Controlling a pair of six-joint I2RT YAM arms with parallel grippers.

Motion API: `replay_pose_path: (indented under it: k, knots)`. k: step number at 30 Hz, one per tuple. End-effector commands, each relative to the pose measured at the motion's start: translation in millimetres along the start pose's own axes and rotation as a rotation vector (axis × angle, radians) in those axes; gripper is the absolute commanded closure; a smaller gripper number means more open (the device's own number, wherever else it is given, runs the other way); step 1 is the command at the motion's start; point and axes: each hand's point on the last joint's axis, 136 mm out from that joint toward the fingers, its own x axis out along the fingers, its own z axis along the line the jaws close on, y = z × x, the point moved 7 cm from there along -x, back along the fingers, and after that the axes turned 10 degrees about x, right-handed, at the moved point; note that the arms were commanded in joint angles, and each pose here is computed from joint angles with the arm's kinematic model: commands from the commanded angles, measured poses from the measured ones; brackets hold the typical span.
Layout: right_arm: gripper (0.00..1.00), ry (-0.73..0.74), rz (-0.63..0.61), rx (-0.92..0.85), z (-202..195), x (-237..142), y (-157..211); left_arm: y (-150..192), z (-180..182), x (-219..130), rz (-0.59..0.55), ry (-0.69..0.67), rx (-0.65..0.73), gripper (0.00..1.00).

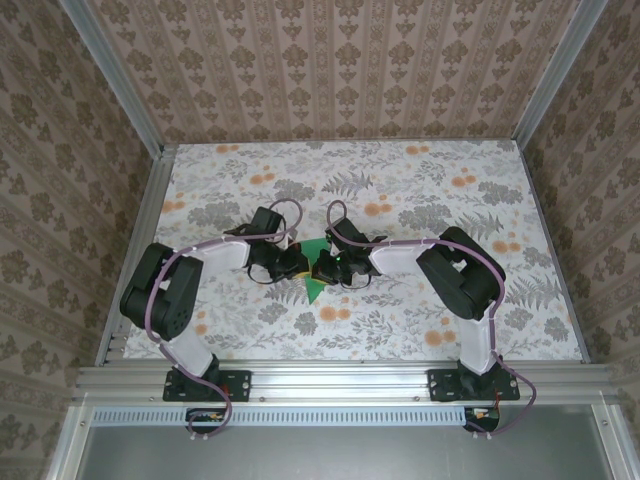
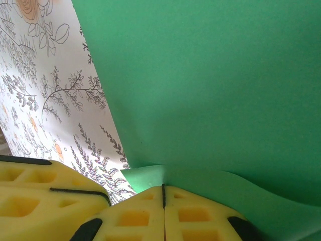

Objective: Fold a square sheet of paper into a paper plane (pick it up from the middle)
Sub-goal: Third fold the triangle at the center of the table.

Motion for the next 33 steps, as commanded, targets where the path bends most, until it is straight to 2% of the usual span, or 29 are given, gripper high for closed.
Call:
replay_pose_path:
  k: [1,12,16,20,23,33]
  knots:
    - [0.92,0.113,0.004,0.056,-29.7,7.6,2.1,10.6,6.1,6.0,0.056,-0.009,-0.002,0.99]
    - [0.92,0.085,0.004,0.047,-23.8,4.6,1.5,11.7,19.6,14.8,0.073,-0.082,-0.021,1.0]
    - [0.91,-0.017,0.01,-0.009,-6.2,-3.9,0.0,12.5,25.8,15.4,0.073,-0.131,-0.028,1.0]
    - [0.86,-0.178,0.024,-0.111,17.1,-23.7,5.0,14.2,30.8,15.5,0.078,-0.169,-0.031,1.0]
    - [0.83,-0.24,0.041,-0.162,23.5,-35.9,13.9,15.1,33.7,15.7,0.082,-0.19,-0.035,1.0]
    - [0.84,-0.199,0.123,-0.176,5.6,-18.0,44.4,17.8,41.0,20.0,0.087,-0.216,-0.051,1.0]
